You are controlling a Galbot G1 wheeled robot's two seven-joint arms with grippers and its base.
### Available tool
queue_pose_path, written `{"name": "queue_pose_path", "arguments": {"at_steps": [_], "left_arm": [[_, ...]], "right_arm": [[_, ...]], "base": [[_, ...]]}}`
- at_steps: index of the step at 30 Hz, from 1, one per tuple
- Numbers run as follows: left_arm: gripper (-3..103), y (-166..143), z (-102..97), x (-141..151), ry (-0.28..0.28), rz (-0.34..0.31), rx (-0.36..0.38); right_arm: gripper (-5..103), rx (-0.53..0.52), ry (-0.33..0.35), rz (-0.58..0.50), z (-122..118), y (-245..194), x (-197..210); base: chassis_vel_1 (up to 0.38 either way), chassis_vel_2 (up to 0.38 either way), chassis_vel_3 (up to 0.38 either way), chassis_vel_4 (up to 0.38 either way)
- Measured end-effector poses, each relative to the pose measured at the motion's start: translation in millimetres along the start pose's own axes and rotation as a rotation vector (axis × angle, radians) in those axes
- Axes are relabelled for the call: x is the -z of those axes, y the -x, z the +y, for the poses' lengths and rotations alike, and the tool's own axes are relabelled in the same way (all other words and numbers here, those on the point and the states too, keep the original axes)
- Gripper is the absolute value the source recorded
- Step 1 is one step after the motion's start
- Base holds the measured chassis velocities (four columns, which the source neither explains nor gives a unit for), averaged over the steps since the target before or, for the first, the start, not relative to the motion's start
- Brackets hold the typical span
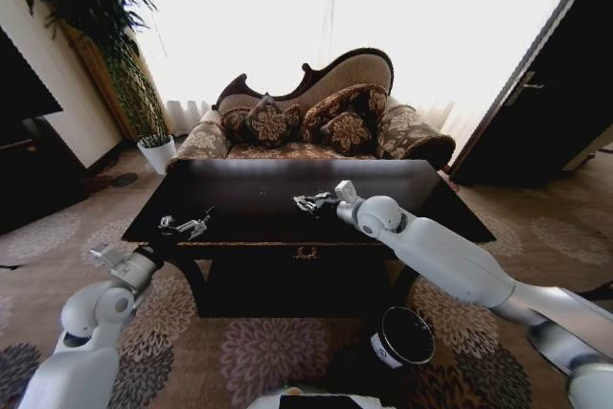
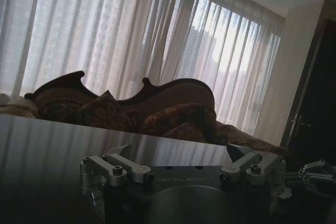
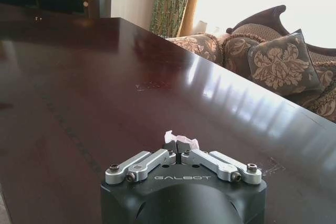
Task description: Move to the front of the table and place the trash on the table into the trash bin.
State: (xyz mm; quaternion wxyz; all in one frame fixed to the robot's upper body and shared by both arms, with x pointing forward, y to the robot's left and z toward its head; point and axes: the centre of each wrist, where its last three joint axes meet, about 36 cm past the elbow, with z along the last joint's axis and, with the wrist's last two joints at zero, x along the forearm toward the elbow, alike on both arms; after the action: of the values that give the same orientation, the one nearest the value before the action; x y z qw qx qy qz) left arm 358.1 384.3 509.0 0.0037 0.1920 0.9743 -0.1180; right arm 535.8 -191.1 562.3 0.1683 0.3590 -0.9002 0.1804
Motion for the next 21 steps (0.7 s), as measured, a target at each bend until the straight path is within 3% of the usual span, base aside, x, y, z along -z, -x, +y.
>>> {"name": "queue_pose_path", "arguments": {"at_steps": [15,21], "left_arm": [[100,-3,-1.3,2,0.005,-0.003,0.002],[100,-4,-1.8,3,0.005,-0.003,0.002]], "right_arm": [[0,0.011,0.010,-0.043,3,-13,3],[0,-0.010,0.045,-0.116,-6,-58,-4]], "base": [[0.000,0.000,0.000,0.000],[0.000,0.000,0.000,0.000]]}}
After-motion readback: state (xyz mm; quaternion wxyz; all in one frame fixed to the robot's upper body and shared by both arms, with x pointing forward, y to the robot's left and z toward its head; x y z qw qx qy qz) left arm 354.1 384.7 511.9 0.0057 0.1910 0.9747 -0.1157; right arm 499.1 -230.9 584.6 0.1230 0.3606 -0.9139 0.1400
